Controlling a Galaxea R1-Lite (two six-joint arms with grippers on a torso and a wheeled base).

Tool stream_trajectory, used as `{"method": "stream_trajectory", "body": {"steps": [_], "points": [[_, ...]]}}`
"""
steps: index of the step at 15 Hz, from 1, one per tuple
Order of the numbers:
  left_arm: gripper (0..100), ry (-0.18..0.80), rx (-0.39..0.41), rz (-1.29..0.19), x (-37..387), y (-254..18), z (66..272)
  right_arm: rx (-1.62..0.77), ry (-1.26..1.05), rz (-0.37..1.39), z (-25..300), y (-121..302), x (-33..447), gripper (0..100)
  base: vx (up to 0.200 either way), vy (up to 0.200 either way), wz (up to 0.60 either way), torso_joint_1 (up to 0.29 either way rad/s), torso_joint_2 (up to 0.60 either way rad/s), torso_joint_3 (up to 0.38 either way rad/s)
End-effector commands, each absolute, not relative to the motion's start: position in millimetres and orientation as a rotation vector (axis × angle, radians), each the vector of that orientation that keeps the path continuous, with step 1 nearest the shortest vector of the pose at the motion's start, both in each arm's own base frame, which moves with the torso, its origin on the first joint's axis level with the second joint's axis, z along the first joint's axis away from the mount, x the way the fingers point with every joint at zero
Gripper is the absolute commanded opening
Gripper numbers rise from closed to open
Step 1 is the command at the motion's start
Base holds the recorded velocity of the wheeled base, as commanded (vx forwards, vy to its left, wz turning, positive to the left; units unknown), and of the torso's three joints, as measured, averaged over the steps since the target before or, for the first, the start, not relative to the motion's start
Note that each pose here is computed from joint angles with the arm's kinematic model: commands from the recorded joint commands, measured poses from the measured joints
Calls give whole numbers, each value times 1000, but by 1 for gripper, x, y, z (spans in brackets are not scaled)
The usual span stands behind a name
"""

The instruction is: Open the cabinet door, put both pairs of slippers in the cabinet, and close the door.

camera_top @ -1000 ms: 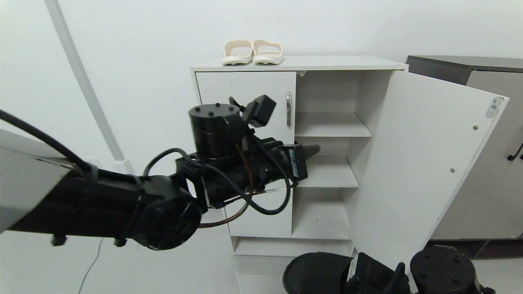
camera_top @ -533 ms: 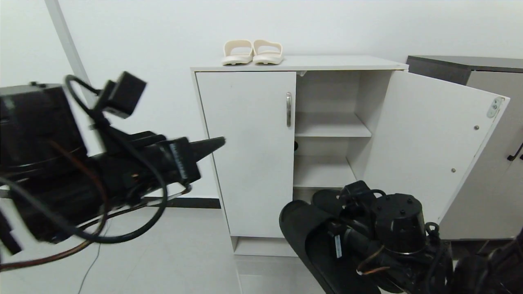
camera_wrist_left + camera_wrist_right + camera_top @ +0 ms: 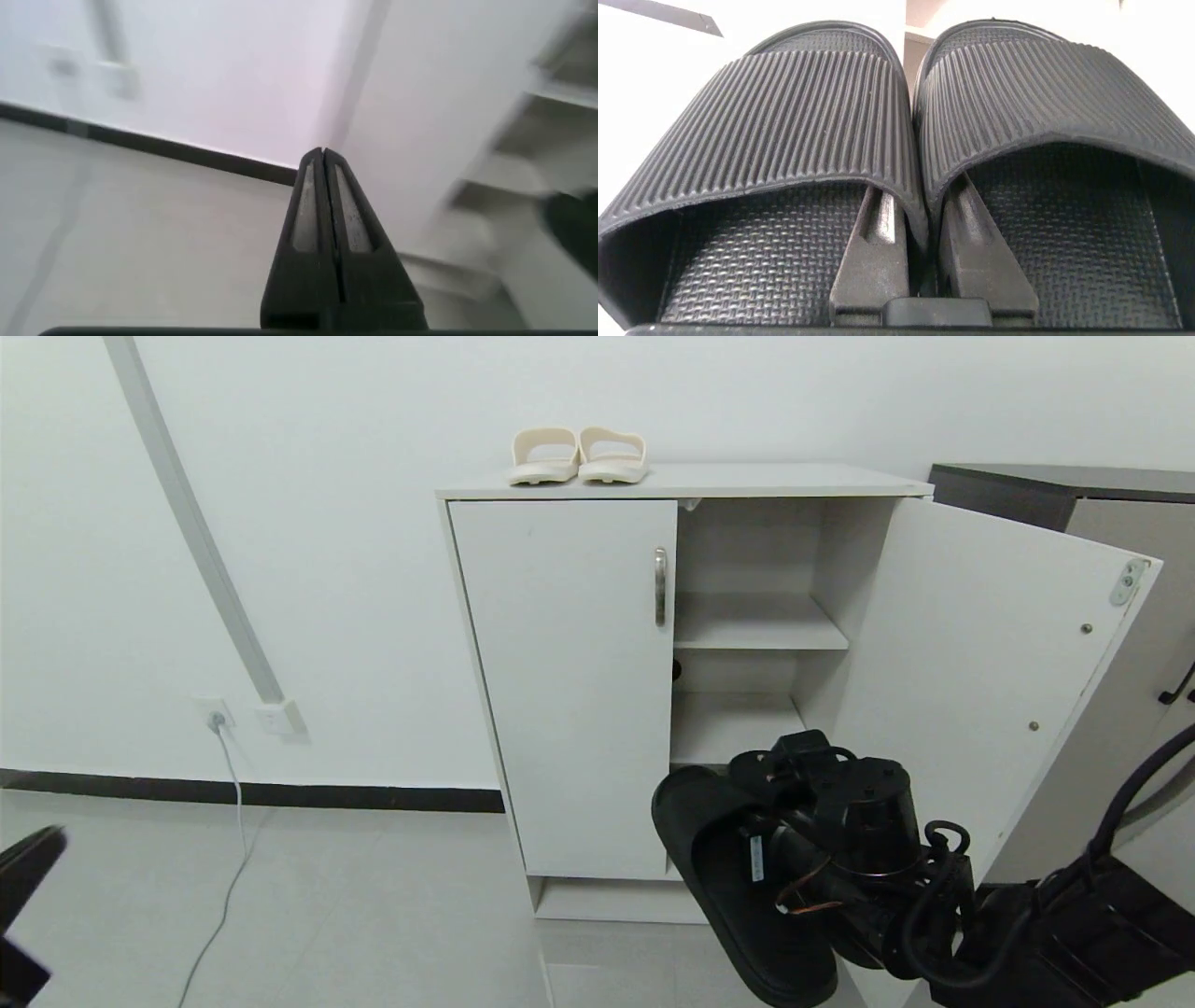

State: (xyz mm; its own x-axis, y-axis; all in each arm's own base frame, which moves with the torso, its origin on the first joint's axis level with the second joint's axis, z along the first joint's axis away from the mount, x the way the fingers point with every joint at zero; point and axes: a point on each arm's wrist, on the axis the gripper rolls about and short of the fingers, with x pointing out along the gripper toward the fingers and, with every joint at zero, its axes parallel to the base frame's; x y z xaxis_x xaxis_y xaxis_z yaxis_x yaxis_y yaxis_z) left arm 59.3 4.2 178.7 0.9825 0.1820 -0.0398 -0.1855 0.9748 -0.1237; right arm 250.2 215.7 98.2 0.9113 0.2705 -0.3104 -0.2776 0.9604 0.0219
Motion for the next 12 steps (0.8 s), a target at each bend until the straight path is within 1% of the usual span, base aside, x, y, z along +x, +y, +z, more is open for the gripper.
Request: {"method": "stream_trajectory", "body": {"steps": [1,3,4,5,6,7,9,10,11,12], "points": [[0,-50,-102,228,13,4,133,-27,320,284,97,216,250,0,0,0,0,0,0,0],[0,-45,-49,200,-1,2,112,-31,325,287,95,218,249,0,0,0,0,0,0,0],[0,-48,-41,182,-8,0,101,-32,326,290,94,219,248,0,0,0,0,0,0,0],[0,-23,-28,118,-17,-2,87,-33,325,297,95,220,247,0,0,0,0,0,0,0],[0,40,-20,100,-15,-2,83,-34,325,302,95,222,245,0,0,0,0,0,0,0],[0,36,-9,71,-16,-3,83,-34,326,308,94,222,243,0,0,0,0,0,0,0],[0,36,46,-139,-16,-8,83,-38,328,308,94,222,243,0,0,0,0,0,0,0],[0,35,29,-212,-16,-9,83,-39,331,307,93,222,242,0,0,0,0,0,0,0],[0,36,-12,-261,-17,-10,84,-40,329,306,93,222,242,0,0,0,0,0,0,0],[0,37,-9,-262,-16,-10,83,-40,329,306,93,222,242,0,0,0,0,0,0,0]]}}
